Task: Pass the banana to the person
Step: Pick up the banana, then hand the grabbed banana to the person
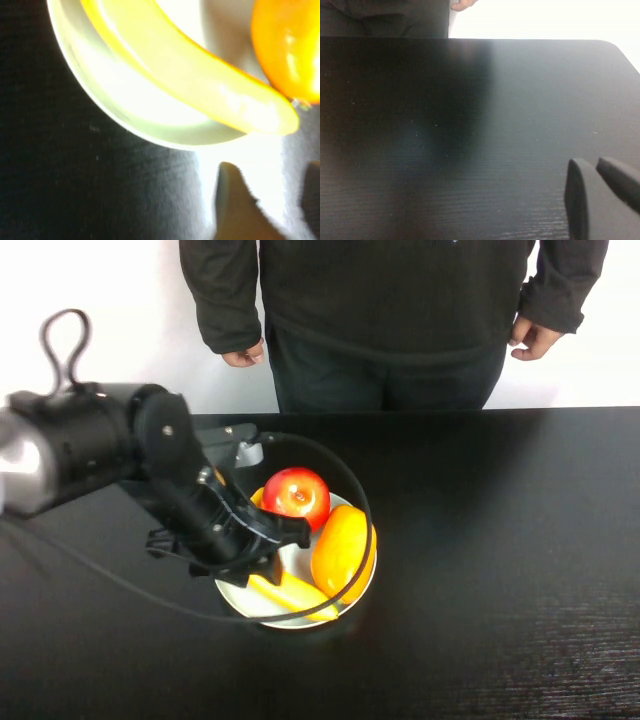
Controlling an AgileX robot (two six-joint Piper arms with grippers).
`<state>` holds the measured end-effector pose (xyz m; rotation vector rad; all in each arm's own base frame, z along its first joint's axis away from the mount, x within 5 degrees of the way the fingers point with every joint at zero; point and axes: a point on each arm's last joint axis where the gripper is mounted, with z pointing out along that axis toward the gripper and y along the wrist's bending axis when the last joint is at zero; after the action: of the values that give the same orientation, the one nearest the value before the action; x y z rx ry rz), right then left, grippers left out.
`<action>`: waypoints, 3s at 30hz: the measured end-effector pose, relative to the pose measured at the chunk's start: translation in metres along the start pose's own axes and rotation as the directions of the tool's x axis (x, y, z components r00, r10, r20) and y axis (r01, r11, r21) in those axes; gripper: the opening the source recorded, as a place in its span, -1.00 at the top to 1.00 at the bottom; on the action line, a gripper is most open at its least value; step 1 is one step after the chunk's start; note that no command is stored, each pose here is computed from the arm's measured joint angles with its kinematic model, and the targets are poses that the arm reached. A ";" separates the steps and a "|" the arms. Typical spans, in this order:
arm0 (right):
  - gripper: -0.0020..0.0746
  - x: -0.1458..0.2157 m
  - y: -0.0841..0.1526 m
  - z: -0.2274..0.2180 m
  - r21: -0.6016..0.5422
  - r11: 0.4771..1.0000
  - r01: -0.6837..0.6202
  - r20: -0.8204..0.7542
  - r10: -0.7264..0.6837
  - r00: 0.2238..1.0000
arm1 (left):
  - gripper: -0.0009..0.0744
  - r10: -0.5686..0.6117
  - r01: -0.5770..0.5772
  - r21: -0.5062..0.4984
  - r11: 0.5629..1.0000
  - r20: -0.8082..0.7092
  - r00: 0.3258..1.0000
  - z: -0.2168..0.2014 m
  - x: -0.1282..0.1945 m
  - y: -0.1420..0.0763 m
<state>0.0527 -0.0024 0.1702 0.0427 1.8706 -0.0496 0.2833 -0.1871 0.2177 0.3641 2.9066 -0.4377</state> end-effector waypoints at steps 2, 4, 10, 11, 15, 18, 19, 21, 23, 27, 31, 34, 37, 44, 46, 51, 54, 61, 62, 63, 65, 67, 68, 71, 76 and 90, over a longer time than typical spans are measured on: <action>0.97 0.000 0.000 0.000 0.000 1.000 0.000 0.000 0.000 1.000 | 0.05 -0.032 0.032 -0.009 0.999 -0.012 0.999 0.010 -0.004 0.001; 0.97 0.000 0.000 0.000 0.000 1.000 0.000 0.000 0.000 1.000 | -0.10 -0.093 0.093 -0.023 0.995 -0.016 0.996 0.018 -0.008 0.003; 0.97 0.000 0.000 0.000 0.000 1.000 0.000 0.000 0.000 1.000 | -0.22 -0.237 0.236 -0.092 0.967 -0.003 0.971 0.038 -0.021 0.009; 0.97 0.000 0.000 0.000 0.000 1.000 0.000 0.000 0.000 1.000 | -0.22 -0.247 0.245 -0.101 0.964 -0.003 0.969 0.041 -0.023 0.010; 0.97 0.000 0.000 0.000 0.000 1.000 0.000 0.000 0.000 1.000 | -0.22 -0.266 0.263 -0.115 0.958 -0.007 0.964 0.052 -0.030 0.010; 0.97 0.000 0.000 0.000 0.000 1.000 0.000 0.000 0.000 1.000 | -0.22 -0.268 0.265 -0.118 0.957 -0.008 0.963 0.057 -0.034 0.010; 0.97 0.000 0.000 0.000 0.000 1.000 0.000 0.000 0.000 1.000 | -0.22 -0.269 0.266 -0.118 0.957 -0.009 0.963 0.058 -0.036 0.010; 0.97 0.000 0.000 0.000 0.000 1.000 0.000 0.000 0.000 1.000 | -0.22 -0.271 0.268 -0.121 0.956 -0.013 0.962 0.061 -0.037 0.010; 0.97 0.000 0.000 0.000 0.000 1.000 0.000 0.000 0.000 1.000 | -0.22 -0.272 0.267 -0.128 0.955 -0.021 0.962 0.065 -0.036 0.011; 0.97 0.000 0.000 0.000 0.000 1.000 0.000 0.000 0.000 1.000 | -0.23 -0.274 0.268 -0.132 0.954 -0.025 0.961 0.069 -0.038 0.012; 0.97 0.000 0.000 0.000 0.000 1.000 0.000 0.000 0.000 1.000 | -0.23 -0.266 0.259 -0.148 0.954 -0.028 0.964 0.075 -0.038 0.014; 0.97 0.000 0.000 0.000 0.000 1.000 0.000 0.000 0.000 1.000 | -0.23 -0.255 0.247 -0.162 0.955 -0.028 0.967 0.078 -0.038 0.016; 0.97 0.000 0.000 0.000 0.000 1.000 0.000 0.000 0.000 1.000 | -0.23 -0.249 0.242 -0.164 0.956 -0.023 0.968 0.078 -0.038 0.017; 0.97 0.000 0.000 0.000 0.000 1.000 0.000 0.000 0.000 1.000 | -0.23 -0.240 0.238 -0.155 0.959 0.004 0.971 0.080 -0.041 0.017; 0.97 0.000 0.000 0.000 0.000 1.000 0.000 0.000 0.000 1.000 | -0.23 -0.242 0.240 -0.155 0.958 0.005 0.970 0.080 -0.041 0.017; 0.97 0.000 0.000 0.000 0.000 1.000 0.000 0.000 0.000 1.000 | -0.23 -0.251 0.247 -0.164 0.955 -0.007 0.968 0.089 -0.040 0.019; 0.97 0.000 0.000 0.000 0.000 1.000 0.000 0.000 0.000 1.000 | -0.23 -0.257 0.251 -0.171 0.953 -0.017 0.966 0.093 -0.040 0.020; 0.97 0.000 0.000 0.000 0.000 1.000 0.000 0.000 0.000 1.000 | -0.02 -0.257 0.250 -0.174 0.953 -0.018 0.966 0.093 -0.040 0.020; 0.97 0.000 0.000 0.000 0.000 1.000 0.000 0.000 0.000 1.000 | 0.07 -0.257 0.250 -0.174 0.952 -0.018 0.966 0.093 -0.040 0.020; 0.97 0.000 0.000 0.000 0.000 1.000 0.000 0.000 0.000 1.000 | 0.18 -0.256 0.249 -0.175 0.953 -0.018 0.967 0.093 -0.040 0.020; 0.97 0.000 0.000 0.000 0.000 1.000 0.000 0.000 0.000 1.000 | 0.24 -0.256 0.249 -0.176 0.952 -0.018 0.967 0.093 -0.040 0.020; 0.97 0.000 0.000 0.000 0.000 1.000 0.000 0.000 0.000 1.000 | 0.24 -0.252 0.245 -0.178 0.953 -0.016 0.968 0.093 -0.041 0.020; 0.97 0.000 0.000 0.000 0.000 1.000 0.000 0.000 0.000 1.000 | 0.24 -0.251 0.244 -0.179 0.953 -0.016 0.968 0.093 -0.041 0.021; 0.97 0.000 0.000 0.000 0.000 1.000 0.000 0.000 0.000 1.000 | 0.24 -0.245 0.239 -0.182 0.954 -0.013 0.969 0.093 -0.041 0.021; 0.97 0.000 0.000 0.000 0.000 1.000 0.000 0.000 0.000 1.000 | 0.24 -0.226 0.225 -0.179 0.958 0.016 0.974 0.090 -0.043 0.021; 0.97 0.000 0.000 0.000 0.000 1.000 0.000 0.000 0.000 1.000 | 0.24 -0.136 0.141 -0.198 0.970 0.039 0.990 -0.015 -0.027 0.005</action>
<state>0.0527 -0.0024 0.1702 0.0427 1.8706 -0.0496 0.3084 -0.1836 0.2364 0.1257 2.9271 -0.1643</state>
